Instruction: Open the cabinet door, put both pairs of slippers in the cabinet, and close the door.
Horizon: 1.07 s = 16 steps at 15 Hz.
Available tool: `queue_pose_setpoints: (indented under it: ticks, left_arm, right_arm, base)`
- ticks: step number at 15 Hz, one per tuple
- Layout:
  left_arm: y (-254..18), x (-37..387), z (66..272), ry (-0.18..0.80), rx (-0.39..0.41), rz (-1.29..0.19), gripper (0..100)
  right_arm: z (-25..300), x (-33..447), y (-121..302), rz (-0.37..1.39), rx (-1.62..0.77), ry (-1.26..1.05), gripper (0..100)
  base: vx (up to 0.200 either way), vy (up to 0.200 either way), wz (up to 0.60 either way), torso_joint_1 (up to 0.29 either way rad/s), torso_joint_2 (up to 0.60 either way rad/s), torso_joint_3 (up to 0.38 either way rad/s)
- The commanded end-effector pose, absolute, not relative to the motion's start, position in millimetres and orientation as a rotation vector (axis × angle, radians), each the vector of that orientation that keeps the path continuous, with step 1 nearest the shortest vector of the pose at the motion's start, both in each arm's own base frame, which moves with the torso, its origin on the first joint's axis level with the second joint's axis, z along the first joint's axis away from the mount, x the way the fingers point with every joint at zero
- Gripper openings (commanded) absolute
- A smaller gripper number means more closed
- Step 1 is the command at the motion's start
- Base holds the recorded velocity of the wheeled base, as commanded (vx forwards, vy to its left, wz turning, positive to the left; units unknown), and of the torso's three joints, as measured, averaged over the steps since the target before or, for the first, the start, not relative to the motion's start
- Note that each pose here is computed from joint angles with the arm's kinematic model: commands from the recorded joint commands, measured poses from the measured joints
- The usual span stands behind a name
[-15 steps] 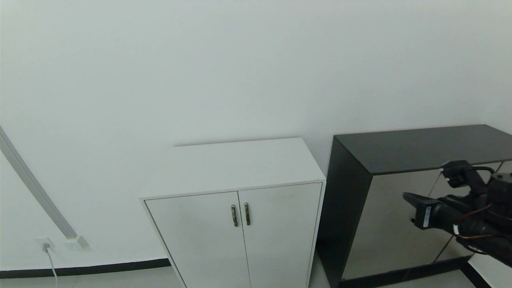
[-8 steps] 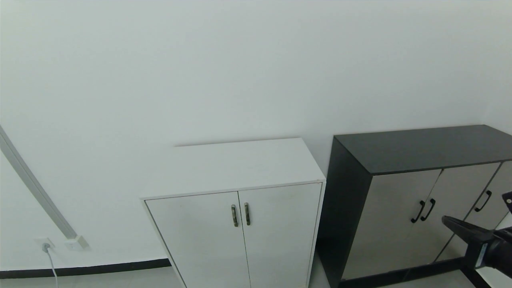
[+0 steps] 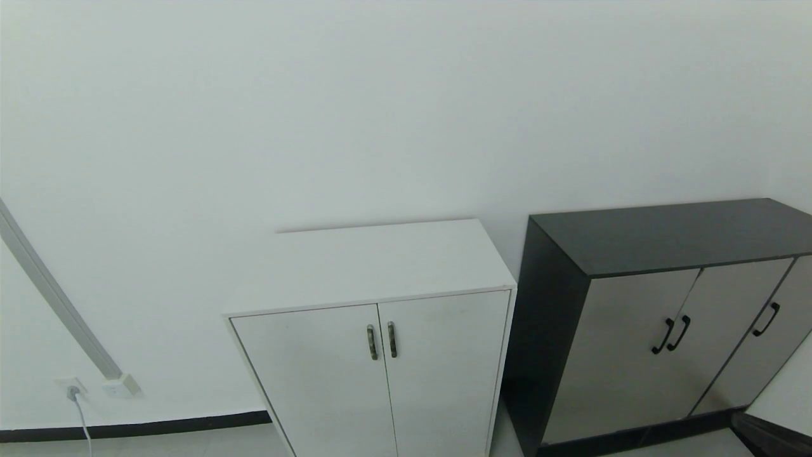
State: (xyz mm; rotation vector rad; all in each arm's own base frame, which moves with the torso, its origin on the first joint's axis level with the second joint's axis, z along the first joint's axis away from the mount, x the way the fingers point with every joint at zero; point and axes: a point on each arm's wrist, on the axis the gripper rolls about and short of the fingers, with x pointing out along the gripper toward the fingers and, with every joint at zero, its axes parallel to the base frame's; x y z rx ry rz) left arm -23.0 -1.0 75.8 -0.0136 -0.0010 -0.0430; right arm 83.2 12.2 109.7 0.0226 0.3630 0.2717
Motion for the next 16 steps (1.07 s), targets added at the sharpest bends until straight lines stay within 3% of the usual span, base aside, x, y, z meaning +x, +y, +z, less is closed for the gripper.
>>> queue_pose_setpoints:
  ticks: [1,7,16]
  left_arm:
    - [-1,-23,76,0.000,-0.014,-0.043,0]
    - [-1,-23,76,0.000,-0.014,-0.043,0]
    - [-1,-23,76,0.000,-0.014,-0.043,0]
  right_arm:
    - [109,58,11,0.303,0.024,0.326,0]
    - [89,29,8,0.318,0.036,0.438,0]
    - [83,16,7,0.309,0.049,0.427,0]
  base:
    - [0.000,0.000,0.00,0.000,0.00,0.000]
    - [0.000,0.000,0.00,0.000,0.00,0.000]
    - [0.000,0.000,0.00,0.000,0.00,0.000]
